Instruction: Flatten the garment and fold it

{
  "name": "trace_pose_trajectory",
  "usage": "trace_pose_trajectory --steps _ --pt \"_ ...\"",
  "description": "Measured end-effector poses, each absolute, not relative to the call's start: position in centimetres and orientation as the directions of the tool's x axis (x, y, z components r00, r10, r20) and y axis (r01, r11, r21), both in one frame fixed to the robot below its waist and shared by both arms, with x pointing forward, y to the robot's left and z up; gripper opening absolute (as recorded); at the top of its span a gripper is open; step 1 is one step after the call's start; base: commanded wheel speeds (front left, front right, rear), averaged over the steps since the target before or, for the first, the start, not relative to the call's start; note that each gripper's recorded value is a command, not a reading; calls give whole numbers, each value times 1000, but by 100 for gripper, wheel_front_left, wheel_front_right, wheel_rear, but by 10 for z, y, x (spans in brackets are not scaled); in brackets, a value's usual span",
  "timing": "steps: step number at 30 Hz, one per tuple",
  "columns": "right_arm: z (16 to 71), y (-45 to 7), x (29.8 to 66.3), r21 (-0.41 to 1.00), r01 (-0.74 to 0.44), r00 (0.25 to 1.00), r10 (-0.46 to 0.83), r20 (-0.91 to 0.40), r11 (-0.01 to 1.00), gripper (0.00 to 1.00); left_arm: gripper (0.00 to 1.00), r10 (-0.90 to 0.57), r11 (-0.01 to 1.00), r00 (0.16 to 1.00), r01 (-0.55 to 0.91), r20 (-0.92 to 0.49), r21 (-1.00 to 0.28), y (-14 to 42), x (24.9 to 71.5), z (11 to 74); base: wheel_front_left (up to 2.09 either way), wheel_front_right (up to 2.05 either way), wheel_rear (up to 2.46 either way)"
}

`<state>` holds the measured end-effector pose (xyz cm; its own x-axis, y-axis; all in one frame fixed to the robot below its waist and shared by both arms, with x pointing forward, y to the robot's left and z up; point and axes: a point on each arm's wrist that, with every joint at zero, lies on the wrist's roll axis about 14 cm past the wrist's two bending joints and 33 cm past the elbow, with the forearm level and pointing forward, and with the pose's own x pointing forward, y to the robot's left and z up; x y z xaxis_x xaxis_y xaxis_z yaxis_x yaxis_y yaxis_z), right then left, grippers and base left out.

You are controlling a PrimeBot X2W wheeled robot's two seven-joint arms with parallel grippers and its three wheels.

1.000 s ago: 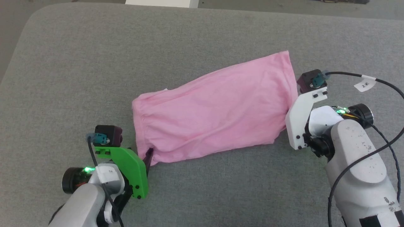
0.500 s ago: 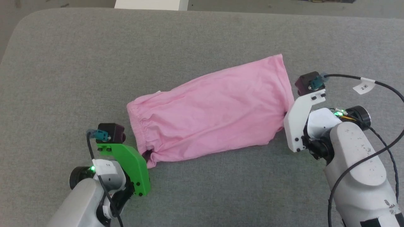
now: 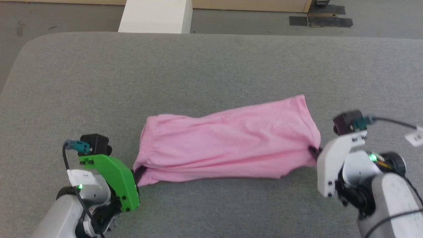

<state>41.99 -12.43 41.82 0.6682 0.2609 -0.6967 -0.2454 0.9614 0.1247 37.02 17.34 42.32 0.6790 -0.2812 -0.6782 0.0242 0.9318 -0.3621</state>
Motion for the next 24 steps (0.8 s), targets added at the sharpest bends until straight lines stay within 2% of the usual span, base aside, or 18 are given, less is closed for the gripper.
trace_pose_trajectory --steps 8,9,10,11,12,13,18,24 --pt "407 -136 355 198 -156 634 252 -731 968 0 0 -307 914 603 -28 -736 -404 167 346 407 0 0 0" --pt "404 -137 348 207 -145 626 252 -738 967 0 13 -309 913 593 -36 -744 -407 166 343 404 0 0 0" --pt "401 -138 343 210 -139 616 251 -747 968 0 87 -315 909 581 -43 -750 -415 165 339 401 0 0 0" --pt "399 -139 339 215 -134 609 252 -752 967 0 100 -317 907 576 -50 -754 -419 165 337 400 0 0 0" --pt "398 -138 337 234 -125 609 261 -749 964 21 100 -314 906 573 -57 -757 -419 166 336 399 0 0 0" --pt "399 -138 337 249 -119 618 268 -739 961 100 100 -311 905 571 -65 -760 -420 167 334 398 0 0 0" --pt "410 -142 343 283 -98 677 272 -684 954 100 100 -309 896 606 -74 -733 -438 171 339 408 0 0 0" --pt "433 -167 357 279 -40 760 211 -615 959 100 100 -267 868 775 -65 -573 -492 186 367 460 0 0 0"
